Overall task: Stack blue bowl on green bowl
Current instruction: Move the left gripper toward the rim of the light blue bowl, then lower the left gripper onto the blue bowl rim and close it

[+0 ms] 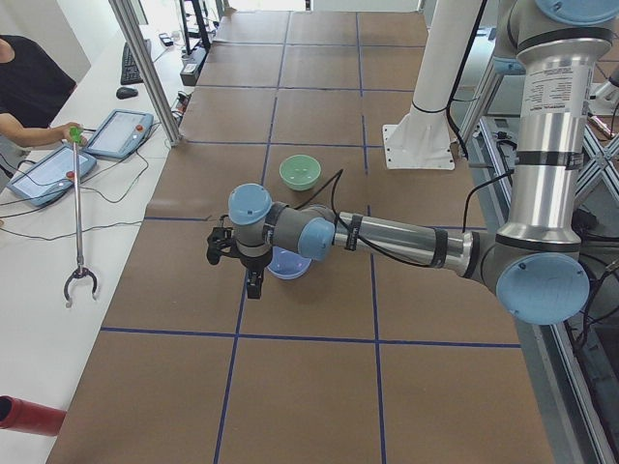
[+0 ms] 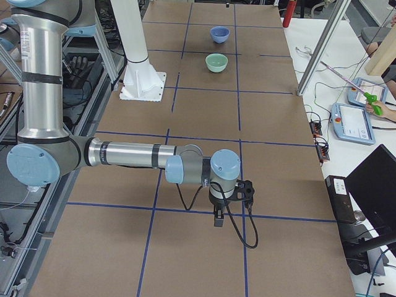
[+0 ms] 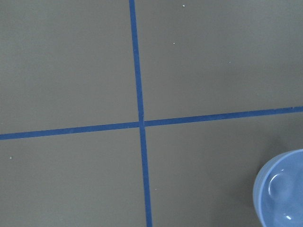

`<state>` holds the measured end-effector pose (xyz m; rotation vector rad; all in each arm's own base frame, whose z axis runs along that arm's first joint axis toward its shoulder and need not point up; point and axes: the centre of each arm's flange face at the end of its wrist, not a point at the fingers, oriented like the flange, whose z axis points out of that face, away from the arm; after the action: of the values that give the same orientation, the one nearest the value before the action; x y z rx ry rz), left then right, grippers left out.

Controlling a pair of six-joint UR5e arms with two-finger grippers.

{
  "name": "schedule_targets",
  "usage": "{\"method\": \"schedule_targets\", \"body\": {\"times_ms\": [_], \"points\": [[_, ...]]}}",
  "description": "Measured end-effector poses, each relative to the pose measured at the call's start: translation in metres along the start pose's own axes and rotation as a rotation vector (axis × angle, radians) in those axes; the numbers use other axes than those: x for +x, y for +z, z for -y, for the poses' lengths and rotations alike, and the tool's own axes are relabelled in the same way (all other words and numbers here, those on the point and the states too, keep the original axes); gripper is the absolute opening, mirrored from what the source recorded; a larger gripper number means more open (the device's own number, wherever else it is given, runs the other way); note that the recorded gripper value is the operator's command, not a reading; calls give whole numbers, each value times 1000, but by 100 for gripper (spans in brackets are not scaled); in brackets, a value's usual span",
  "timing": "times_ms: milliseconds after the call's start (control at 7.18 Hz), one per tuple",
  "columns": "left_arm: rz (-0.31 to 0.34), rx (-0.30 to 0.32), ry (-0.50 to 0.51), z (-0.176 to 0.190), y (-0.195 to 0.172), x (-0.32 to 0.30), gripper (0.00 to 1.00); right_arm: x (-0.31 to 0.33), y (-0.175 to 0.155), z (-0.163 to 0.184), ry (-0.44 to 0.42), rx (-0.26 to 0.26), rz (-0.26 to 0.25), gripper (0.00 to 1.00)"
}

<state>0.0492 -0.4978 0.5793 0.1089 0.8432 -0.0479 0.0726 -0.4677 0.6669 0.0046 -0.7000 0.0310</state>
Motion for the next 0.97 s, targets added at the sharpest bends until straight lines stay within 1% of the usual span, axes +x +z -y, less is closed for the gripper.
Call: {"method": "schedule_targets", "body": {"times_ms": [139, 278, 418, 696, 835, 975], "points": [[-23, 26, -24, -21, 30, 14, 100, 0, 0, 0, 0, 0, 0, 100], [-40, 31, -47, -37, 59, 28, 100, 0, 0, 0, 1, -1, 0, 100], [-47, 32, -56, -46, 80, 41, 100, 0, 0, 0, 1, -1, 0, 100], [-44, 8, -45, -57, 108, 54, 99, 0, 0, 0, 0, 0, 0, 100], [-38, -3, -33, -60, 118, 59, 62, 0, 0, 0, 0, -1, 0, 100], [-37, -9, -21, -62, 123, 63, 41, 0, 0, 0, 0, 0, 0, 100]]}}
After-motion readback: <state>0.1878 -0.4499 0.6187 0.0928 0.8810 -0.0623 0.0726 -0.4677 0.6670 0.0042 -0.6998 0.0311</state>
